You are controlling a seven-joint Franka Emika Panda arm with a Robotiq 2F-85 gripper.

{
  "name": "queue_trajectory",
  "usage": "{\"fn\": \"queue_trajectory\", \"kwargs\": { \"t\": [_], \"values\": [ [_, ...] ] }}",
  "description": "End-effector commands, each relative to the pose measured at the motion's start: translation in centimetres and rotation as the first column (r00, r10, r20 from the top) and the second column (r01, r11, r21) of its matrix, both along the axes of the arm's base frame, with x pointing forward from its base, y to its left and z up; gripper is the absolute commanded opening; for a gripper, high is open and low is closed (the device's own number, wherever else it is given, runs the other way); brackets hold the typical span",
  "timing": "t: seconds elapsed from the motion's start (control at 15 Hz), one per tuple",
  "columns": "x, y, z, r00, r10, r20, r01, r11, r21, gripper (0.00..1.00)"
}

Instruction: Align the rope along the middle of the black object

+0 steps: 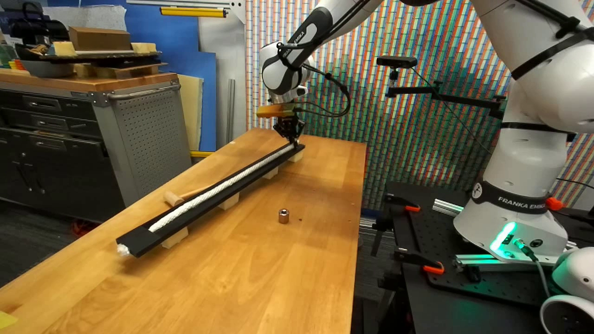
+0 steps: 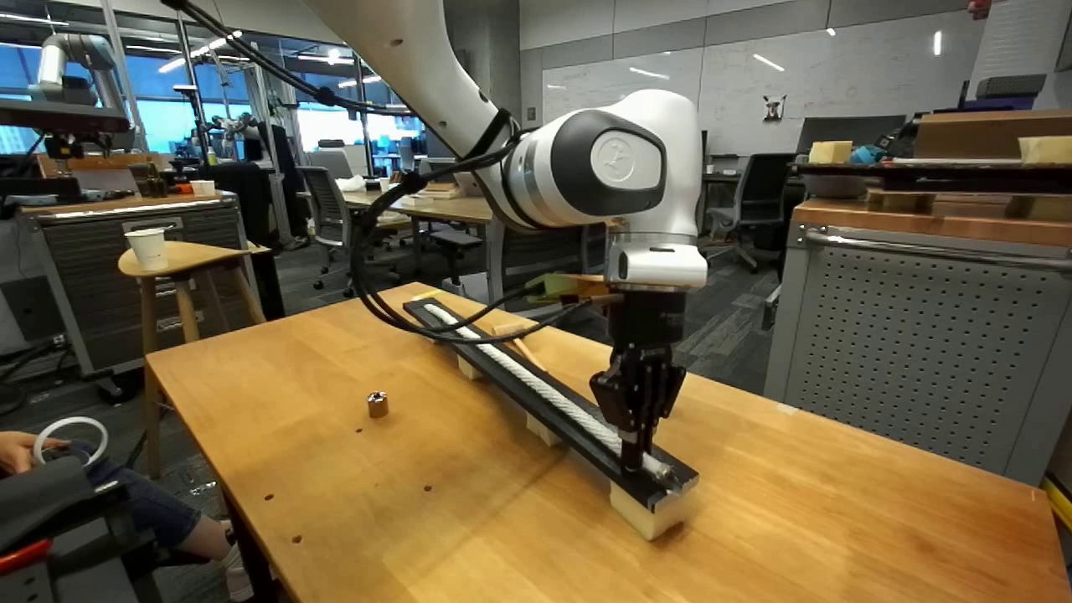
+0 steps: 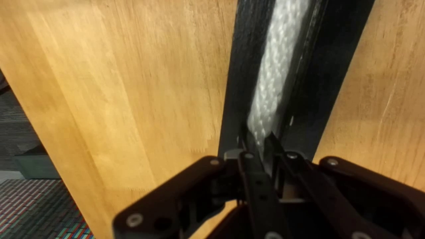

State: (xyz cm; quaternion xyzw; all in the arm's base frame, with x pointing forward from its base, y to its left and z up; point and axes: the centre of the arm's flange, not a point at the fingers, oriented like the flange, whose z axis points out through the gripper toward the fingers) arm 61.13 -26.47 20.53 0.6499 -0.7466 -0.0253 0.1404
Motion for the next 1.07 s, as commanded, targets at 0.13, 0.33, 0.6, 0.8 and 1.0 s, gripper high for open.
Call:
{"fn": "queue_trajectory", "kwargs": {
  "t": [0.13, 0.33, 0.6, 0.8, 1.0],
  "values": [
    [0.8, -1.7, 0.1, 0.998, -0.055, 0.005, 0.055, 0.998, -0.005, 0.43],
    [0.6, -2.3, 0.1, 0.998, -0.064, 0.005, 0.065, 0.998, -0.009, 0.66],
    [0.4, -2.7, 0.1, 0.997, -0.073, 0.005, 0.073, 0.997, -0.008, 0.96],
    [0.3, -2.9, 0.2, 0.997, -0.073, 0.01, 0.073, 0.997, -0.01, 1.0],
    [0.2, -2.9, 0.4, 0.997, -0.073, 0.014, 0.074, 0.997, -0.011, 1.0]
  ]
}}
